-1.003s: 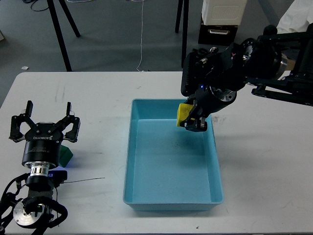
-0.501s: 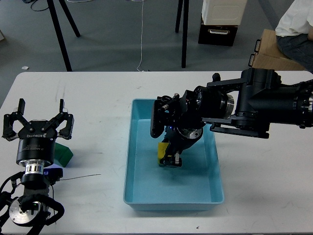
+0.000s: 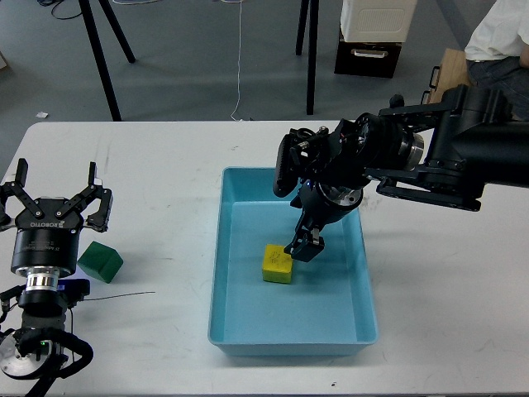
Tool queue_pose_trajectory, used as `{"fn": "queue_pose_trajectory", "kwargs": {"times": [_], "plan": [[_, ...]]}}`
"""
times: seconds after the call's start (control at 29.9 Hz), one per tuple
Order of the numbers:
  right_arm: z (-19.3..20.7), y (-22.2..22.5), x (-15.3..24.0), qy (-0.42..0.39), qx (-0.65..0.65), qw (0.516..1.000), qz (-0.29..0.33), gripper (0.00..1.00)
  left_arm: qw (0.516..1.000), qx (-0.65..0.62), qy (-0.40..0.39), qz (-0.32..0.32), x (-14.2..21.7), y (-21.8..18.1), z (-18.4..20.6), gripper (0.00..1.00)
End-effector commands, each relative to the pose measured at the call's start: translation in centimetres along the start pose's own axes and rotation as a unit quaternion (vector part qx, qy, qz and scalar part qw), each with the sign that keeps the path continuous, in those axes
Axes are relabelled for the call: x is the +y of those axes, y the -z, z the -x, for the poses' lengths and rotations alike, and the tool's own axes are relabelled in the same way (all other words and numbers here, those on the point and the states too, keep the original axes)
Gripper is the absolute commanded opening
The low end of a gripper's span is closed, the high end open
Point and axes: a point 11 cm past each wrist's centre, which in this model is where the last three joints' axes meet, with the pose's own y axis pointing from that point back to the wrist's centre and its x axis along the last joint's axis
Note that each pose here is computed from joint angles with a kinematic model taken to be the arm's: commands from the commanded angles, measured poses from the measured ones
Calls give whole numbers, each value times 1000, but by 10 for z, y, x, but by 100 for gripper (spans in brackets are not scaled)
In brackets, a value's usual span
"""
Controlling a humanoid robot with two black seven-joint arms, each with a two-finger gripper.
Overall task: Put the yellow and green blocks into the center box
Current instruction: 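Lower the yellow cube into the tray and open the right gripper, then withdraw the right gripper and move the left gripper toward the green cube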
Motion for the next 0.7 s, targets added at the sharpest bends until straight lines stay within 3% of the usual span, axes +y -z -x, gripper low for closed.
{"fn": "queue_pose_trajectory", "kwargs": {"times": [0.0,0.23,0.37,0.5,0.67], "plan": [[-34,-25,49,-121,-73,990,8,98,989,-138,10,-43,-14,-30,5,100],[-102,-27,112,-345,-179,918,-78,98,946,-305,-36,-108,-62,-88,11,100],[-122,-14,124,-428,-246,853,-173,98,915,-377,-42,-139,-82,-123,21,100],[-114,-16,123,-486,-311,785,-226,98,875,-458,69,-142,-95,-133,60,100],[-89,-24,123,-566,-366,699,-239,98,817,-525,230,-67,-95,-155,116,100]]}}
